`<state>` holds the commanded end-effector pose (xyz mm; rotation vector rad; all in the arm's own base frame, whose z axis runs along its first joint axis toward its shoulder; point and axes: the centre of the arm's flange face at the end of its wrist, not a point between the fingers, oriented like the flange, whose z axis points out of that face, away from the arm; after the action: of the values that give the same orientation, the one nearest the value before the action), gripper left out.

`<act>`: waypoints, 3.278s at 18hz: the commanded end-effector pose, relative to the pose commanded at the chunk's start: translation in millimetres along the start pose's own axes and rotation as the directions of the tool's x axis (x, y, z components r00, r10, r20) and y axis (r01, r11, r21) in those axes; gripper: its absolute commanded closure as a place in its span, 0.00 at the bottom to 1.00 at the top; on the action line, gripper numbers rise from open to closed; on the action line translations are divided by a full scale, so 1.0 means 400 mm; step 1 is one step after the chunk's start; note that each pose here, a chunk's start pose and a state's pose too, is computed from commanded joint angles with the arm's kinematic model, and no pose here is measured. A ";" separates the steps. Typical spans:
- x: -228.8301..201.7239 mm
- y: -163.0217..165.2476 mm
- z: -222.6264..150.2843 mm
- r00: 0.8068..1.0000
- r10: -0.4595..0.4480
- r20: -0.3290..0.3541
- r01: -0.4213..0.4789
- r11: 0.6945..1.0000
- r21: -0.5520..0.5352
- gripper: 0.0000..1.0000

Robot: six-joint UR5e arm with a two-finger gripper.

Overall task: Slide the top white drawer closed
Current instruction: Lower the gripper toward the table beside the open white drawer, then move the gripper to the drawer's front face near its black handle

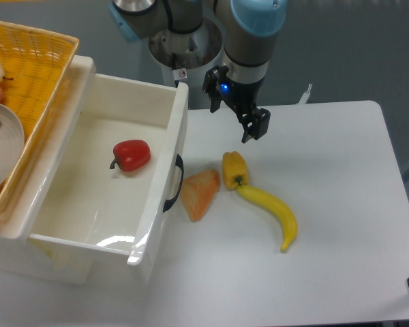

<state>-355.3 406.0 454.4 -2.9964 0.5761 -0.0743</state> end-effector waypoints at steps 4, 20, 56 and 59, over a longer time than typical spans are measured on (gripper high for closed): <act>-0.015 -0.002 0.019 1.000 -0.003 -0.012 0.003 1.000 -0.001 0.00; -0.110 -0.008 0.181 0.986 -0.139 -0.089 0.136 0.990 -0.033 0.00; -0.232 -0.151 0.435 0.794 -0.577 -0.191 0.587 0.810 -0.004 0.00; -0.225 -0.168 0.449 0.799 -0.568 -0.198 0.578 0.816 -0.008 0.00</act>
<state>-402.5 515.8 279.7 -3.0078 -0.3483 -0.4152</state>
